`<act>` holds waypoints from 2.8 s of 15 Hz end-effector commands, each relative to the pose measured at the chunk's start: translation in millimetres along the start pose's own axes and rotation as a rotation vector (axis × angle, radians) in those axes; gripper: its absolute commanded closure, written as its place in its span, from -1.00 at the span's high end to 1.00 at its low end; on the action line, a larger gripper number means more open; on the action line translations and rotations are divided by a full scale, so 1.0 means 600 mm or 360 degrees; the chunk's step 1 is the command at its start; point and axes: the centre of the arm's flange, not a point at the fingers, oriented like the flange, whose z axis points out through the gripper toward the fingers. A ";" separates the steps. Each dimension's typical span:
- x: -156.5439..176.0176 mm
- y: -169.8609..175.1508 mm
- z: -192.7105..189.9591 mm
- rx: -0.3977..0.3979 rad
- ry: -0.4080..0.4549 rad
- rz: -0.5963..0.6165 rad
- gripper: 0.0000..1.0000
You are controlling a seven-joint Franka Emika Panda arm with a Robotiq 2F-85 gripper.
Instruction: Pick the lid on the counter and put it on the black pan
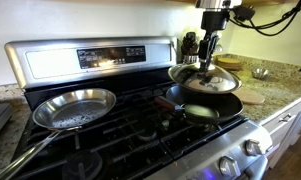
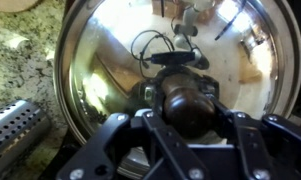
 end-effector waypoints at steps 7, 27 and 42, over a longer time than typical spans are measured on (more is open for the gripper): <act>-0.001 -0.029 0.057 0.0196 0.0012 -0.0253 -0.61; -0.030 -0.043 0.091 0.0174 -0.0092 -0.0291 -0.61; -0.049 -0.044 0.079 0.0140 -0.0096 -0.0258 0.74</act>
